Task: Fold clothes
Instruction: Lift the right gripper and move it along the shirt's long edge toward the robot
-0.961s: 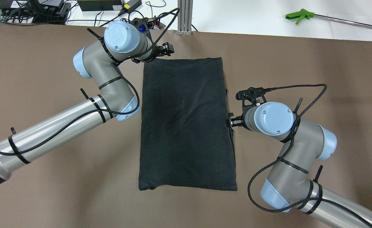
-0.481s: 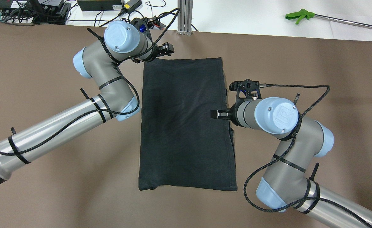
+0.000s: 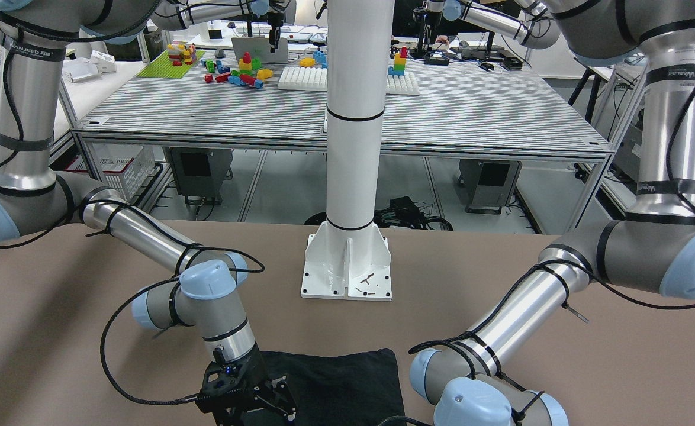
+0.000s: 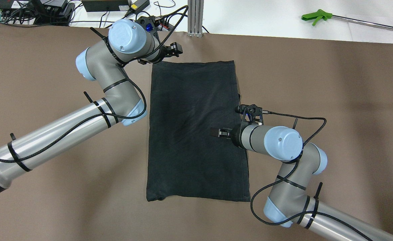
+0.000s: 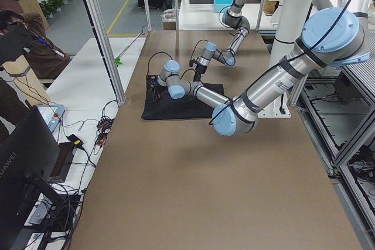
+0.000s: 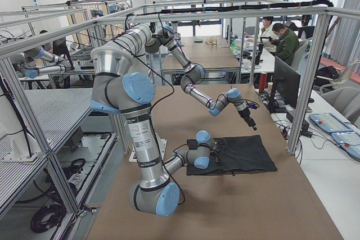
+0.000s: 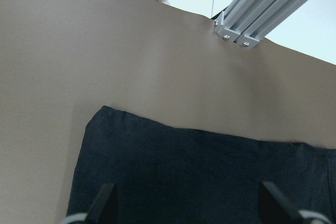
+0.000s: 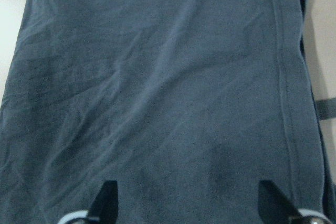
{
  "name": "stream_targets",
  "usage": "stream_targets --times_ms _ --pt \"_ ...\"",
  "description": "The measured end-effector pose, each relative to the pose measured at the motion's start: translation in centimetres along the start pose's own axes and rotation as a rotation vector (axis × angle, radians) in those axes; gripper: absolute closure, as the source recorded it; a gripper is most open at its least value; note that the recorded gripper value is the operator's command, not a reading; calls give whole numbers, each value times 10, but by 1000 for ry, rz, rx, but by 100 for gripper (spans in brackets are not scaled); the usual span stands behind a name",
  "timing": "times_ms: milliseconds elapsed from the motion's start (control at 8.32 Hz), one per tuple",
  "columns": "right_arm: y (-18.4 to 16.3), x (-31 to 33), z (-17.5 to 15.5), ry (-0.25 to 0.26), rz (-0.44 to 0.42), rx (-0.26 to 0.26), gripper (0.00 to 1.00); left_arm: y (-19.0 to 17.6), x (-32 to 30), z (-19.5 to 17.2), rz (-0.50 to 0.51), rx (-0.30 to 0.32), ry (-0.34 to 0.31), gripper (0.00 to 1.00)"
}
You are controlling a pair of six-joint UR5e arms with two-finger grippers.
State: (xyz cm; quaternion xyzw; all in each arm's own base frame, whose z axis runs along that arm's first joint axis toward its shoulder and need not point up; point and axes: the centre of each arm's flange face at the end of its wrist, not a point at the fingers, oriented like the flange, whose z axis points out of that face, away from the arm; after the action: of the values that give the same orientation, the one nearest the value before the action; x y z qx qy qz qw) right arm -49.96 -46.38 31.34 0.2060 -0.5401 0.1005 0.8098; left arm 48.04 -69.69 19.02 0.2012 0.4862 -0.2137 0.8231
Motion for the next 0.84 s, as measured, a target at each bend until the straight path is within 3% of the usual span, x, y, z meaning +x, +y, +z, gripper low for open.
stream_targets --times_ms 841 --pt "17 40 2 29 88 -30 6 -9 -6 1 3 15 -14 5"
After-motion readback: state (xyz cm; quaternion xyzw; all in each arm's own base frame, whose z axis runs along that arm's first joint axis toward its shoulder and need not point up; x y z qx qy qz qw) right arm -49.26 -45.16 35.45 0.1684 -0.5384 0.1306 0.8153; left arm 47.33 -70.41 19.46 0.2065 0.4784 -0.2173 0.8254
